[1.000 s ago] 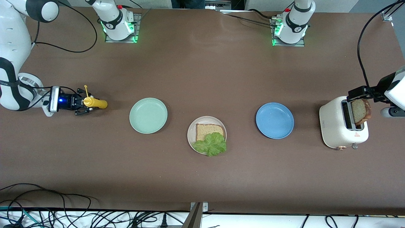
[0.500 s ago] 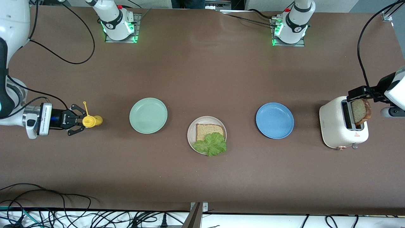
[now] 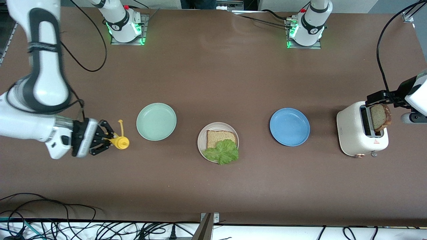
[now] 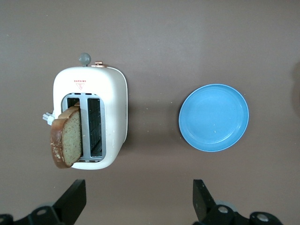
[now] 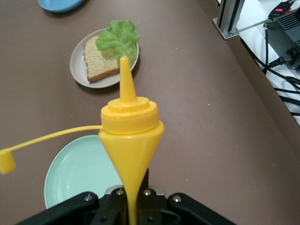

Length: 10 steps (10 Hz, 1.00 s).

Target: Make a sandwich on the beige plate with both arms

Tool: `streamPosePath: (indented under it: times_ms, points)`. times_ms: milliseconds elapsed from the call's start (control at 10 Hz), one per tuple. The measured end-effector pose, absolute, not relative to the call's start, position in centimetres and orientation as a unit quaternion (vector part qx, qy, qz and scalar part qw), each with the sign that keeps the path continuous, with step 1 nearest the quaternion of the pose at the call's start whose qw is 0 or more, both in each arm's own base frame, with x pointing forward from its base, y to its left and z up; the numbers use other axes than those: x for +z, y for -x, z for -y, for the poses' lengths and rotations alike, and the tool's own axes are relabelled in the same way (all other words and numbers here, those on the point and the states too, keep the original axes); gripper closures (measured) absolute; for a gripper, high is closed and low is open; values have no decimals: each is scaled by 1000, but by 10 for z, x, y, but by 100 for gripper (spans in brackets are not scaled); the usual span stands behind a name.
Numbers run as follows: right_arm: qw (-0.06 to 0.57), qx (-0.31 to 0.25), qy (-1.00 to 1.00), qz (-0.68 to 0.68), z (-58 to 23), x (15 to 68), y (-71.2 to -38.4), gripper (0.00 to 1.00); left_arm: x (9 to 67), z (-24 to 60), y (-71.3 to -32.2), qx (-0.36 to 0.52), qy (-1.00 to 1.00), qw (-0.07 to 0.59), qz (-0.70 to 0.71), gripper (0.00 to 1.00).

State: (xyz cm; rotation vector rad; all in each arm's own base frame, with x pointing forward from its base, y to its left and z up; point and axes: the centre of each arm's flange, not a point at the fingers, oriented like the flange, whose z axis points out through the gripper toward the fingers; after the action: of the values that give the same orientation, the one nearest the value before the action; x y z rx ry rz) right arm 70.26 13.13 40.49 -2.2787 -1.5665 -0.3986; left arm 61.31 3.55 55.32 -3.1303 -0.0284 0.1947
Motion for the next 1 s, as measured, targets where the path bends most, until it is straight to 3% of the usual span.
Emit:
streamPosePath:
  times_ms: [300, 700, 1000]
  points:
    - [30, -104, 836, 537, -256, 405, -683, 96, 553, -35, -613, 63, 998, 3, 9, 0]
    - [-188, -81, 826, 525, -393, 351, -625, 96, 553, -35, -613, 63, 998, 3, 9, 0]
    - [-277, -99, 807, 512, -449, 311, -588, 96, 553, -35, -613, 64, 998, 3, 9, 0]
